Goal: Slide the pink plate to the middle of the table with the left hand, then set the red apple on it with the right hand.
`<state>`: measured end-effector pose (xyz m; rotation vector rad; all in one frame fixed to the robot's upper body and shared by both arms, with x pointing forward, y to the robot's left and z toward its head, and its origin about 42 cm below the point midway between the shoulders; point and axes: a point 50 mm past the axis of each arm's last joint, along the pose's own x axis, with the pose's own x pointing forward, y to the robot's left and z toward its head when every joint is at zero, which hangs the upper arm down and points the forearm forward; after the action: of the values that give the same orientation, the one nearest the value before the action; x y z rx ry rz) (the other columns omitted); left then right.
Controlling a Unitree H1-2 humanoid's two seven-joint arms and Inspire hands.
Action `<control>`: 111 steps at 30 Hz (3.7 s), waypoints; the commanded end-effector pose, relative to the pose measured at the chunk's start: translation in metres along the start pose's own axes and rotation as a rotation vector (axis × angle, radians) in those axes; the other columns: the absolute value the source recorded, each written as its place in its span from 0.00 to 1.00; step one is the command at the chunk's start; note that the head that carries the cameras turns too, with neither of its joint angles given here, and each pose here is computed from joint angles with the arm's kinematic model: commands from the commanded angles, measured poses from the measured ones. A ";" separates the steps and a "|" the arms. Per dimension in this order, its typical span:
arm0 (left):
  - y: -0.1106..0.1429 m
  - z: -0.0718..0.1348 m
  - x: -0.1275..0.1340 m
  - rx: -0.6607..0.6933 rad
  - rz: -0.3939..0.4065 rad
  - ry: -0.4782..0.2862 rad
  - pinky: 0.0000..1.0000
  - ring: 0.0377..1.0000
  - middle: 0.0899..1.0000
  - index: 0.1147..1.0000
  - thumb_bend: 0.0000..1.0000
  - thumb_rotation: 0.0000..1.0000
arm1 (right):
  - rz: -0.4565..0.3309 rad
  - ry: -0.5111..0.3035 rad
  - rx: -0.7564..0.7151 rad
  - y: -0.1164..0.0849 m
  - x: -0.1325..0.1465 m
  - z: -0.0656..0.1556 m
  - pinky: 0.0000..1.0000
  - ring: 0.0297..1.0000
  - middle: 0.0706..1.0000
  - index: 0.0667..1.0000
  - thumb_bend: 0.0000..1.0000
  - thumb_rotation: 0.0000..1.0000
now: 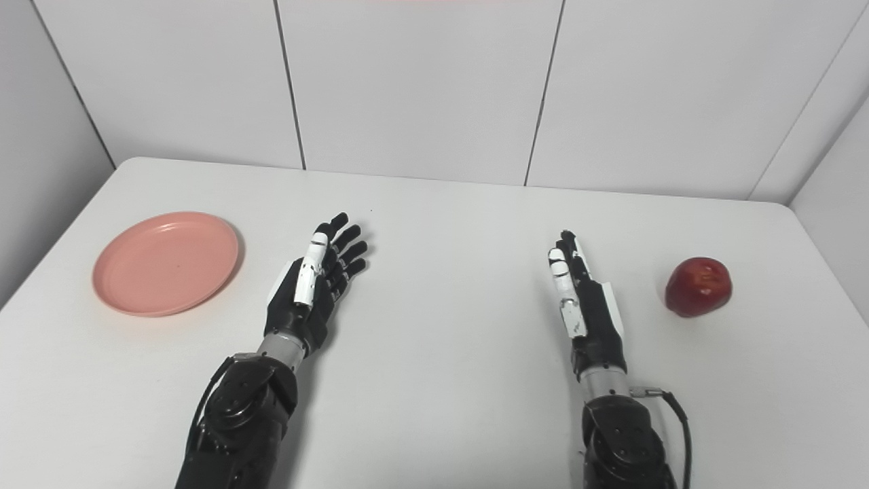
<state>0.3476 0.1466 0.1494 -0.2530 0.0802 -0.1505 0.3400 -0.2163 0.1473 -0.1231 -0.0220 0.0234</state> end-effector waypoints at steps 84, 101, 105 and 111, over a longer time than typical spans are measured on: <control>-0.022 0.020 0.009 0.043 -0.086 -0.086 0.93 0.92 0.94 0.92 0.38 1.00 | 0.051 -0.102 0.094 -0.013 0.001 0.004 1.00 0.97 1.00 1.00 0.07 1.00; -0.005 0.074 0.010 0.144 -0.078 -0.215 0.89 0.89 0.90 0.87 0.40 1.00 | 0.057 -0.105 0.057 -0.013 -0.002 0.006 1.00 0.98 1.00 1.00 0.05 1.00; 0.003 0.094 0.009 0.155 -0.059 -0.269 0.89 0.88 0.89 0.85 0.40 1.00 | 0.053 -0.101 0.058 -0.014 -0.003 0.006 1.00 0.98 0.99 1.00 0.05 1.00; 0.017 0.115 0.009 0.153 -0.035 -0.327 0.89 0.89 0.89 0.86 0.40 1.00 | 0.056 -0.101 0.074 -0.014 -0.005 0.008 1.00 0.98 0.99 1.00 0.06 1.00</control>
<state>0.3639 0.1884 0.2279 -0.1268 -0.1670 -0.1301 0.3315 -0.2306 0.1367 -0.0605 -0.0292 0.0790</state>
